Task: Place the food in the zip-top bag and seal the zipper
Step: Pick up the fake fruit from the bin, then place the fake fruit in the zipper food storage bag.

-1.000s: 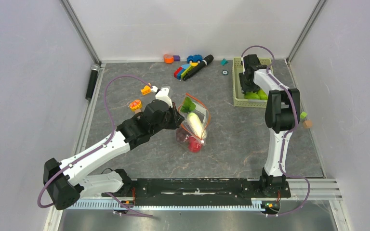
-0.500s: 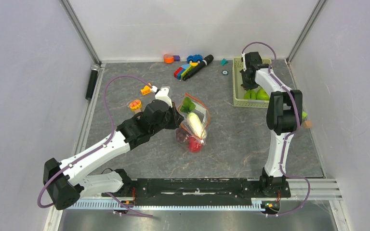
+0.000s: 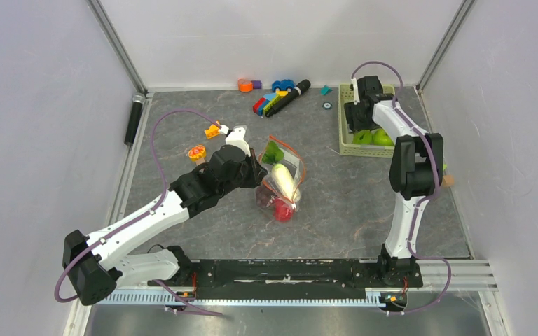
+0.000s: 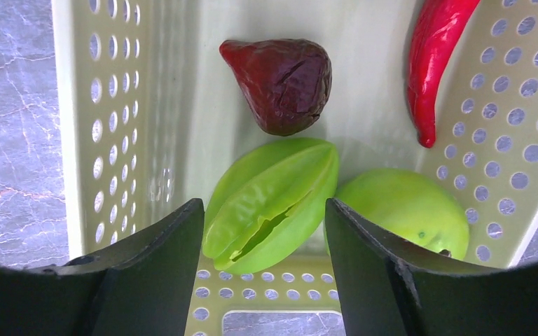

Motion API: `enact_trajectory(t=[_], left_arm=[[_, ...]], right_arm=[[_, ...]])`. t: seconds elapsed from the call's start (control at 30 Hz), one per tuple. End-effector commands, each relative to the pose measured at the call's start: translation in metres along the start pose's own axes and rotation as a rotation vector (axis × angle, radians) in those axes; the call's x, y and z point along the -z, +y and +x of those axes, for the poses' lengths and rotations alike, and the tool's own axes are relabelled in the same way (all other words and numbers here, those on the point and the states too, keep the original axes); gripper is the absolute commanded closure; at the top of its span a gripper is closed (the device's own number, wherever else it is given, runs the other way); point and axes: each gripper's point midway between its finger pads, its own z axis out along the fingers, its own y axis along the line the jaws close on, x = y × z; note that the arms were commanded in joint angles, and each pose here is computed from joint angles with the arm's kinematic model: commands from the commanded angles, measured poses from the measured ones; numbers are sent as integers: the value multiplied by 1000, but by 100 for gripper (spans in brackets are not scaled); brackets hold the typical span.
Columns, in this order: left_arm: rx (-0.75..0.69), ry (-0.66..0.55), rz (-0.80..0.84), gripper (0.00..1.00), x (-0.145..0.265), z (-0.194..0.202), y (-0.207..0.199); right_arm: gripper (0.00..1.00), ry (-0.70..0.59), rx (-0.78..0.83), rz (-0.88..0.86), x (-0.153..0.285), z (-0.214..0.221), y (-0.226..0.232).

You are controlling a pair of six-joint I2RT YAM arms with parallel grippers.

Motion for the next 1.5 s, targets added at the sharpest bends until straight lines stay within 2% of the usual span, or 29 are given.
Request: enact_trajectory(t=[0.0,0.23,0.3,0.4,0.47,0.5,0.57,0.97,1.1,1.2,1.33,1.47], left_arm=[[-28,-33,5,98,1,-7,0],[-30,-35,-1,98,1,-7,1],[-30,-35,-2,98,1,-7,1],[-31,-34,-3,98,1,-7,2],[-30,-37,-2,98,1,-7,1],[-30,-37,-2,98,1,-7,1],[-29,-35,-3,98,0,-7,1],[-30,-31,-3,98,0,-6,1],[-30,-33,-3,98,0,-6,1],[-28,-34,-4,98,0,-6,2],[-25,-31,0,98,-1,-6,1],[-25,-24,7,98,-1,-4,-1]], right_arm=[[29,43,-21,-12,-11,13,4],[29,112,-44,36,-29,31,1],[32,122,-43,36,-32,34,1],[46,115,-44,28,-34,32,3],[65,88,-55,23,-31,26,3],[72,68,-59,20,-28,21,3],[77,25,-70,16,-20,11,2],[86,-312,-113,47,51,-55,-17],[87,-426,-116,-20,80,-71,-10],[87,-510,-77,-125,108,-76,9],[86,-635,51,-300,161,-72,61],[86,-783,129,-494,212,-49,117]])
